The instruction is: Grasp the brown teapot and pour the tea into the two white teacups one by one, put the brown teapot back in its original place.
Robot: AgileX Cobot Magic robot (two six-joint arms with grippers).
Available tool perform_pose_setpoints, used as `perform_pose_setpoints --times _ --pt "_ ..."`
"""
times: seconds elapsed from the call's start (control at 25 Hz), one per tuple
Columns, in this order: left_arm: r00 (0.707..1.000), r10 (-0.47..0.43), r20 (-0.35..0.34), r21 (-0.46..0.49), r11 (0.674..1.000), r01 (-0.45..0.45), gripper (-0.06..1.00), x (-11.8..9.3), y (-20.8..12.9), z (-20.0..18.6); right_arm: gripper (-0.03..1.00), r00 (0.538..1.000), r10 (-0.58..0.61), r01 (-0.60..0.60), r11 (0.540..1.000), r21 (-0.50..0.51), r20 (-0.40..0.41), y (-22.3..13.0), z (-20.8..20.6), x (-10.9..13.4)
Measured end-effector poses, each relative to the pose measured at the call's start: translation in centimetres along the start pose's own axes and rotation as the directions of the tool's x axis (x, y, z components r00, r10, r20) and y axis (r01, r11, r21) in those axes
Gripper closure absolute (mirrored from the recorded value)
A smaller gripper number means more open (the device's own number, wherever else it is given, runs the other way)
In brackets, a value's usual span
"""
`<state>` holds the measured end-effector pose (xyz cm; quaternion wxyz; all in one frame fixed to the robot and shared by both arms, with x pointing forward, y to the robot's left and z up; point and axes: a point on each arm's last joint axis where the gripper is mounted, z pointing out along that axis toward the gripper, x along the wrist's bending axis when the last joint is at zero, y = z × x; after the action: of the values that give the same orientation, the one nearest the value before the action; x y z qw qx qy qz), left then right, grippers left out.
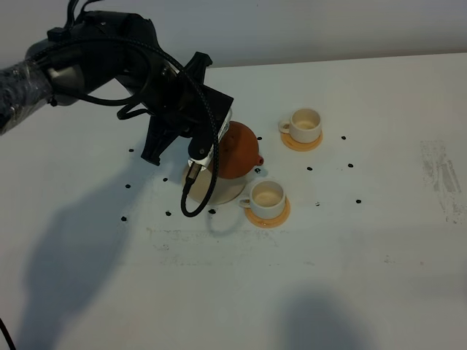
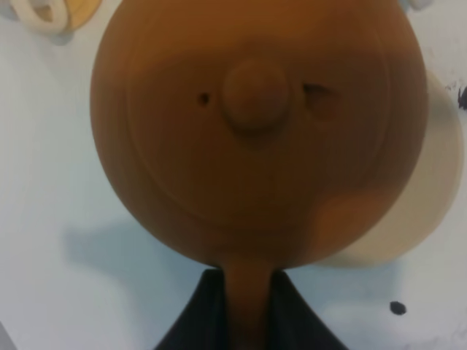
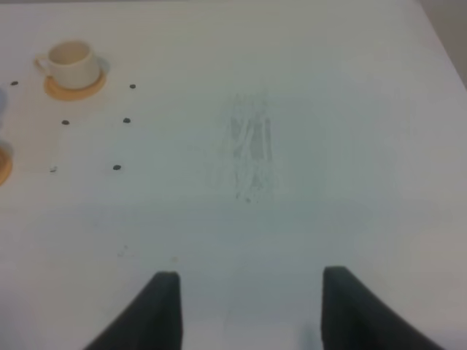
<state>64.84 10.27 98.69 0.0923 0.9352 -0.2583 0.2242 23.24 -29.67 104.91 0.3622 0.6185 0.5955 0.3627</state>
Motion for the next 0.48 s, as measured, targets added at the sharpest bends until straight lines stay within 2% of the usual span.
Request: perform_pose_setpoints --times 0.48 --pt "0.996 0.093 0.005 0.006 0.996 -0.093 0.84 0.0 1.0 0.2 0.52 1.000 0.000 0.000 1.000 0.000 0.000 0.0 0.0 0.0"
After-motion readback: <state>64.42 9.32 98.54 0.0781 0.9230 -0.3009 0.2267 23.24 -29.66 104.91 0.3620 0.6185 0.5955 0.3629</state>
